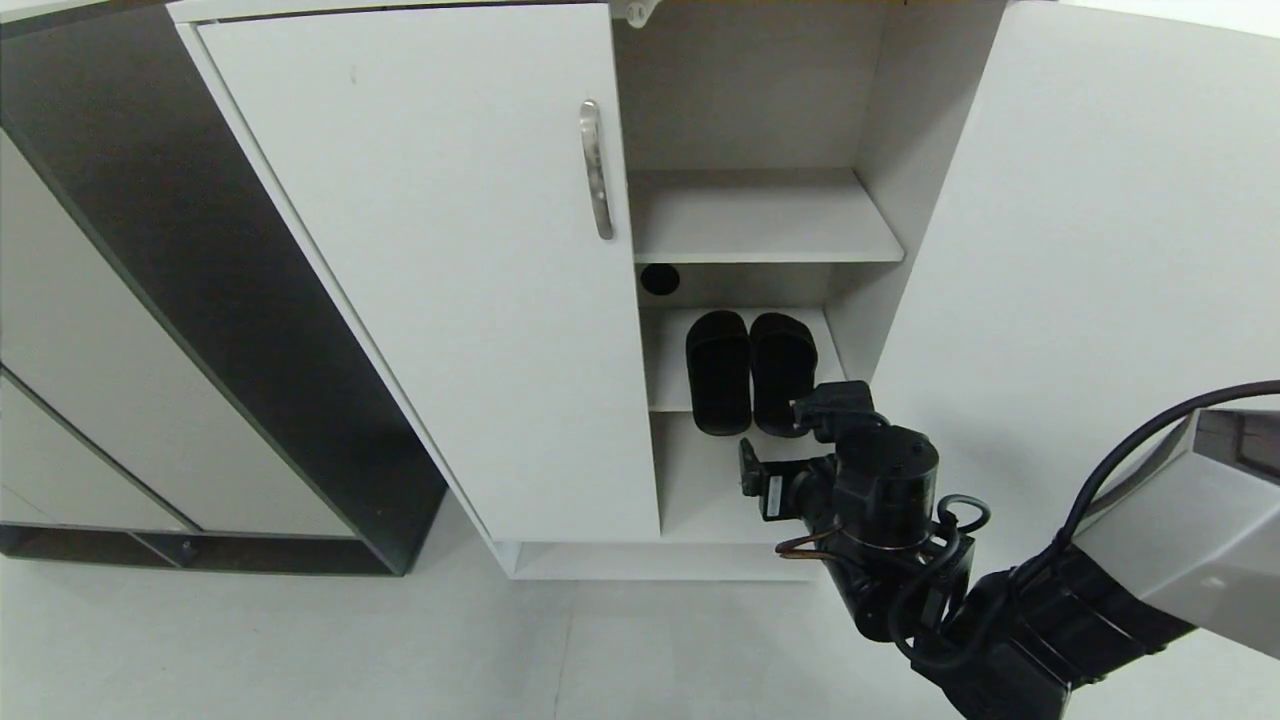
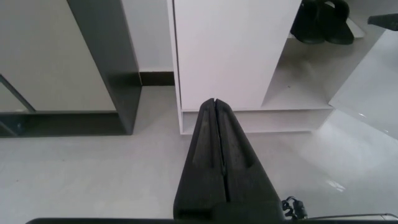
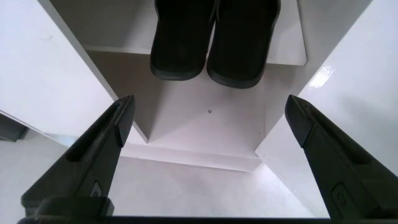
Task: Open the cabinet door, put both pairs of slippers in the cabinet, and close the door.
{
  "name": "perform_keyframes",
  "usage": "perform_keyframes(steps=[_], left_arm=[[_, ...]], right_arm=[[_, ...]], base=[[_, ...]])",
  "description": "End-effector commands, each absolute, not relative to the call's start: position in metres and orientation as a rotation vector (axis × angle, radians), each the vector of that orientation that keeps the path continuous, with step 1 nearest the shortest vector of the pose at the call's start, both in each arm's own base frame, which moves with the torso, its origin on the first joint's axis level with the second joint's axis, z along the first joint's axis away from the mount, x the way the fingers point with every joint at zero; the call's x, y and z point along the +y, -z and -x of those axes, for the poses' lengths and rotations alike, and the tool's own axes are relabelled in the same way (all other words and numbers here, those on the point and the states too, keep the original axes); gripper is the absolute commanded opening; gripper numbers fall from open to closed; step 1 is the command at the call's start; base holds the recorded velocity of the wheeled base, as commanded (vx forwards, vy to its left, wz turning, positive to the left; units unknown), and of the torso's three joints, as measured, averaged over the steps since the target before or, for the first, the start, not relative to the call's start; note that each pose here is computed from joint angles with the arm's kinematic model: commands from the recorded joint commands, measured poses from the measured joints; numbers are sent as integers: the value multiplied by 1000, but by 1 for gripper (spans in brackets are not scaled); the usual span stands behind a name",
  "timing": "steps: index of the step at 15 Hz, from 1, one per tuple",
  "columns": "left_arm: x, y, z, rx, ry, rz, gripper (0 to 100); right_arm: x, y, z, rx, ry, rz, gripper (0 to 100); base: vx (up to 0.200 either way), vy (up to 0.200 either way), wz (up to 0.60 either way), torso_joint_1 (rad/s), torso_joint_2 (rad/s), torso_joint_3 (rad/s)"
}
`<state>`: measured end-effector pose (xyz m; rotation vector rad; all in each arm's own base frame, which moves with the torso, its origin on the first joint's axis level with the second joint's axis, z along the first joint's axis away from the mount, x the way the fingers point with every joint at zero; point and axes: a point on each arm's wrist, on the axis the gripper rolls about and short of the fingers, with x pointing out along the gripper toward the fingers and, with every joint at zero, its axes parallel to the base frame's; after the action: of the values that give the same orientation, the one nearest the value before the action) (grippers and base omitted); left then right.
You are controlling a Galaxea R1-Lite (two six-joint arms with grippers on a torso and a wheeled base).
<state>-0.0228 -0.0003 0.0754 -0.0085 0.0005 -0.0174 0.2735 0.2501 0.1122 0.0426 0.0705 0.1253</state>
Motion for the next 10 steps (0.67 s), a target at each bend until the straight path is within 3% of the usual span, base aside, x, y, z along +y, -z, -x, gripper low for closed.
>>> perform_keyframes(steps=[1, 6, 10], left_arm=[[0, -76, 23, 2, 18, 9, 0], [0, -76, 23, 2, 18, 9, 0], [0, -76, 23, 2, 18, 8, 0]], right_arm=[[249, -115, -273, 67, -124, -46, 100], [248, -112, -272, 74, -124, -40, 100], [250, -107, -274, 74, -124, -40, 100]], base=[[0, 0, 0, 0, 0, 0], [0, 0, 0, 0, 0, 0], [0, 0, 0, 2, 1, 167]])
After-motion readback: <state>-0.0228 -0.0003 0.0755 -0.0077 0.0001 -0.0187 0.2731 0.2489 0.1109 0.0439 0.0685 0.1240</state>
